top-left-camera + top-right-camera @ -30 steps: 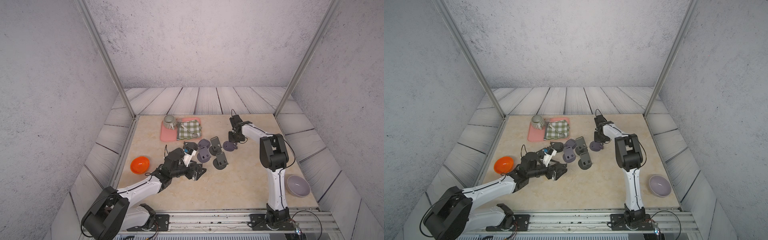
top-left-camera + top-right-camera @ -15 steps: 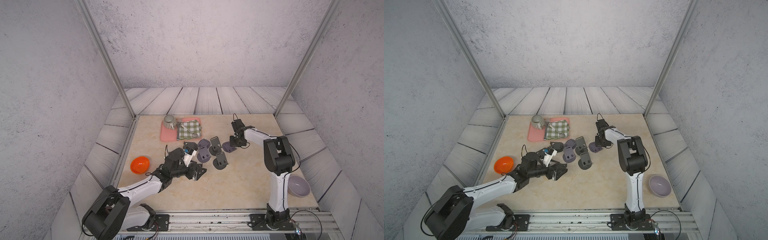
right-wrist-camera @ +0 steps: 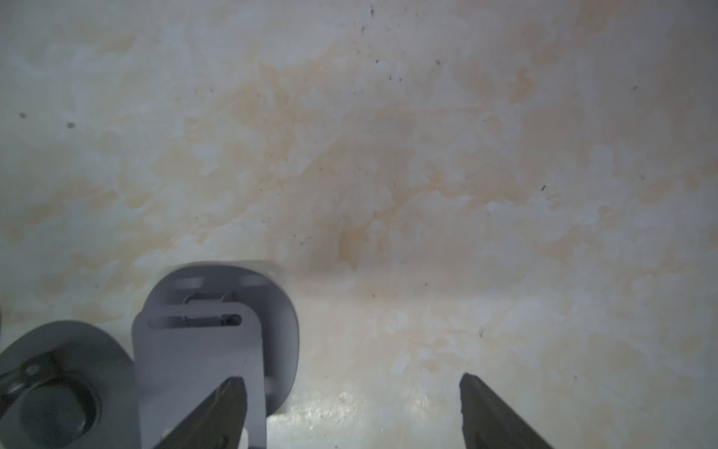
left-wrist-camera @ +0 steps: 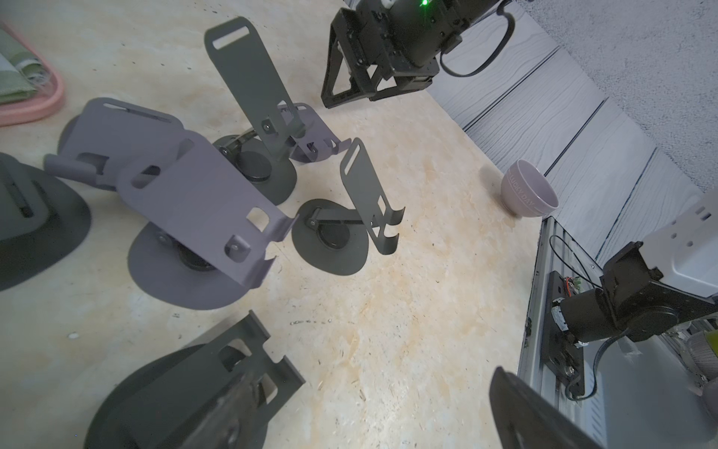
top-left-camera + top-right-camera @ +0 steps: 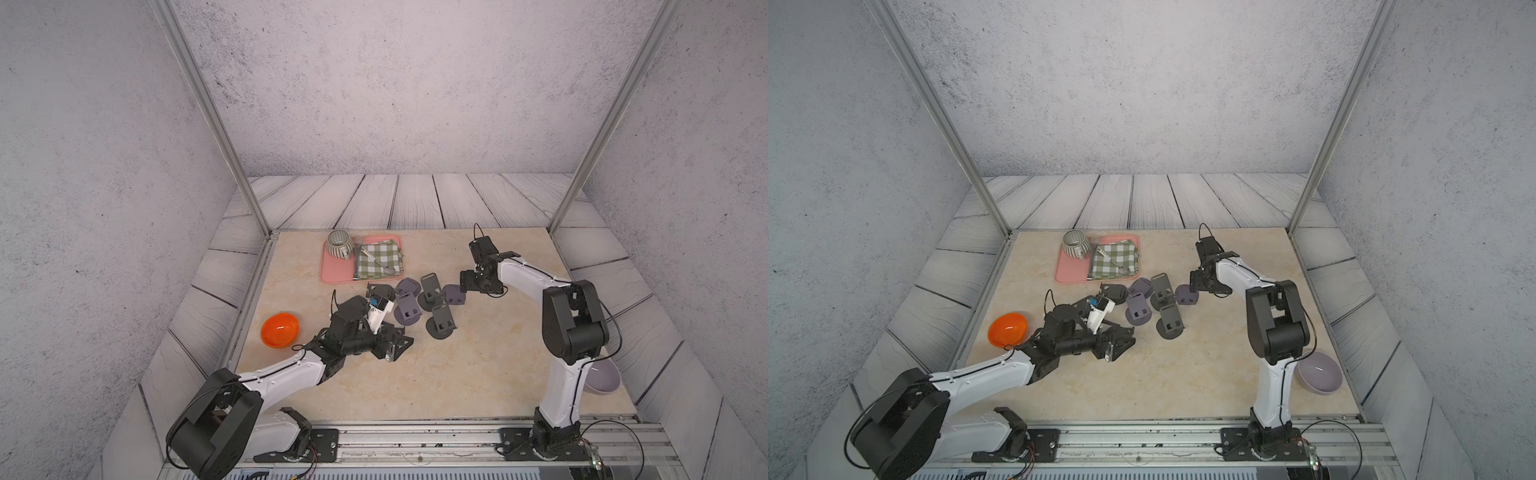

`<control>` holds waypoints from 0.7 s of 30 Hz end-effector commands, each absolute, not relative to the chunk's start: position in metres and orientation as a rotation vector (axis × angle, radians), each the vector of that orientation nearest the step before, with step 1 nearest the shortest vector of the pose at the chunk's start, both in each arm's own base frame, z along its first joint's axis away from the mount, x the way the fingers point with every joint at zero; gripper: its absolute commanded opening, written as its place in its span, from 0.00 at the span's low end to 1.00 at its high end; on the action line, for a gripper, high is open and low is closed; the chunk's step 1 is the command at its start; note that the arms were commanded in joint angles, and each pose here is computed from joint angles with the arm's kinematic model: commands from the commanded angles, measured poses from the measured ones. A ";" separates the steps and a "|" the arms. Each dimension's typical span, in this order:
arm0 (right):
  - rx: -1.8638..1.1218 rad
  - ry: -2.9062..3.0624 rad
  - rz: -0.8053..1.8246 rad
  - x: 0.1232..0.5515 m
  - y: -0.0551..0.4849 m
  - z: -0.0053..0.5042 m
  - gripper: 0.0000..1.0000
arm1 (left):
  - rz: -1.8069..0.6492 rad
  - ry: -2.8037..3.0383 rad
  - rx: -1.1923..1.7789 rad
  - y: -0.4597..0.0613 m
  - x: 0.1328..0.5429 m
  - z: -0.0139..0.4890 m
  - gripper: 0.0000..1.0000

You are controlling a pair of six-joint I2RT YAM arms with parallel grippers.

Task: Open the phone stand
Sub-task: Adjust the phone stand at the center of the board, then pick up the phone stand at the center of the board.

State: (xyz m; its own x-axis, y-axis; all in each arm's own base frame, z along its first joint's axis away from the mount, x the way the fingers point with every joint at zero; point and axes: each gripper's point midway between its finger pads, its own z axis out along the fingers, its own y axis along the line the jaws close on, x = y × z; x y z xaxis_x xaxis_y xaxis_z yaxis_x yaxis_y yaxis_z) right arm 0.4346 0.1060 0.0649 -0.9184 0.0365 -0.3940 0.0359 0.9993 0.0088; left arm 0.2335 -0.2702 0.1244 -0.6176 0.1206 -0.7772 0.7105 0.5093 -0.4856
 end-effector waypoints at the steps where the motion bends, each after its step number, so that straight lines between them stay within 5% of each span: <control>1: 0.005 2.730 0.092 0.426 0.116 0.071 0.91 | -1.108 2.015 0.697 -0.279 0.237 0.136 0.98; 9: -0.045 2.752 0.291 0.421 0.144 0.064 0.91 | -1.112 2.023 0.702 -0.281 0.236 0.133 0.98; 21: -0.091 2.804 0.191 0.425 0.154 0.047 0.97 | -1.117 2.040 0.710 -0.284 0.237 0.128 0.98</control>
State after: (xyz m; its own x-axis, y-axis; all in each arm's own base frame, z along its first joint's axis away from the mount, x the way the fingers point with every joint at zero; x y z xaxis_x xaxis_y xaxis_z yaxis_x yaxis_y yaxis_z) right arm 0.4264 0.1532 0.0485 -0.9394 -0.0175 -0.3423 -0.0752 0.9849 0.1559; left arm 0.2347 -0.2763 0.1181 -0.6259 0.1344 -0.7683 0.7109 0.5034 -0.4911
